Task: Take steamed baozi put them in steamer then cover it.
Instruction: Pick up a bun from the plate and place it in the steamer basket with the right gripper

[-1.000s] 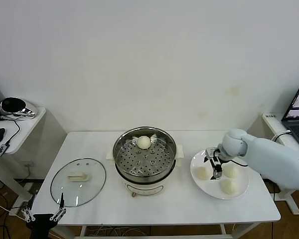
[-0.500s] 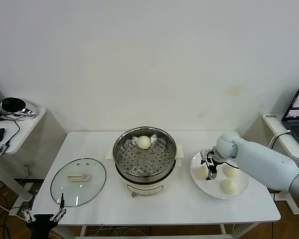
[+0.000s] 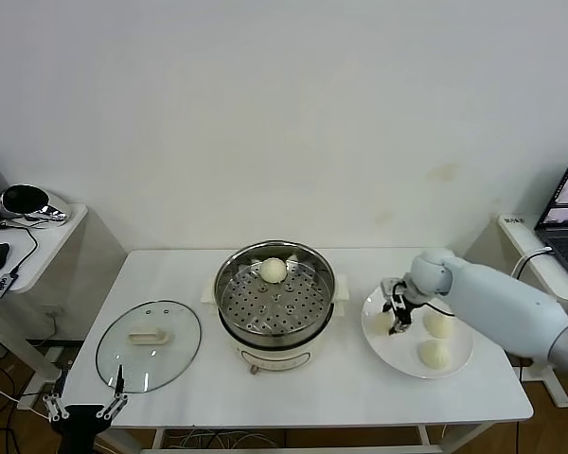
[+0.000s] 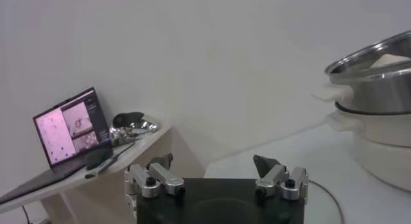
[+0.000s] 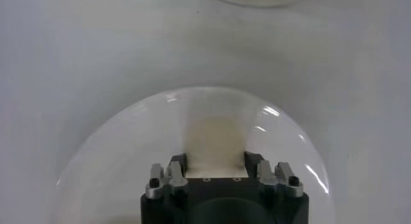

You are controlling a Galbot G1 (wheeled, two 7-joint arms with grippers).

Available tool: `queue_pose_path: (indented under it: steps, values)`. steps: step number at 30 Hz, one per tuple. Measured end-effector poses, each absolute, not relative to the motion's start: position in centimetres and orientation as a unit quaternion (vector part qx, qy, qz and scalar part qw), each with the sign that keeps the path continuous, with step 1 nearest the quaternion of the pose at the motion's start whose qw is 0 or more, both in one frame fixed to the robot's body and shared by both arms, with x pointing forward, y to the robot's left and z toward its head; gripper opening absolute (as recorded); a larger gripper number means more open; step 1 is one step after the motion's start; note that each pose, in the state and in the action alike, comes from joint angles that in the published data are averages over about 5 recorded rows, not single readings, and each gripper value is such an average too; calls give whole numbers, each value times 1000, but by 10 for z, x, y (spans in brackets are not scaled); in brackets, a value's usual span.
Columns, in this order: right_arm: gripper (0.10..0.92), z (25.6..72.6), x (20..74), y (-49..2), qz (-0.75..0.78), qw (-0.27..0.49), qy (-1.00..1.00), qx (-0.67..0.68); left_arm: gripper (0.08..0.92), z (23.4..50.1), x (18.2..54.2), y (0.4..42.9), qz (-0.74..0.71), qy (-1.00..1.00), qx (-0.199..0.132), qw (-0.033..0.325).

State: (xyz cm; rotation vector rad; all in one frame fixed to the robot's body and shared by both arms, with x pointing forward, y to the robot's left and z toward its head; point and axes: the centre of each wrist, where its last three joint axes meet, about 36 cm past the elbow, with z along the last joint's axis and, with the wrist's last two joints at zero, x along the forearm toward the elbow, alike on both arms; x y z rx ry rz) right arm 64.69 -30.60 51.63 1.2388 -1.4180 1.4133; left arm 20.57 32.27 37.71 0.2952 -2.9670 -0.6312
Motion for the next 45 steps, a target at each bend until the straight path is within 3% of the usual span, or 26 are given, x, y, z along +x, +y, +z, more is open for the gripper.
queue_pose_path:
  steps: [10, 17, 32, 45]
  values:
    - [594, 656, 641, -270, 576, 323, -583, 473, 823, 380, 212, 322, -205, -974, 88, 40]
    - [600, 706, 632, -208, 568, 291, -592, 492, 823, 383, 216, 321, -202, -975, 85, 33]
    - [602, 669, 641, -50, 539, 303, -576, 534, 823, 390, 213, 320, -200, -975, 95, 26]
    - [602, 608, 645, 29, 523, 335, -575, 532, 823, 392, 212, 314, -194, -976, 95, 21]
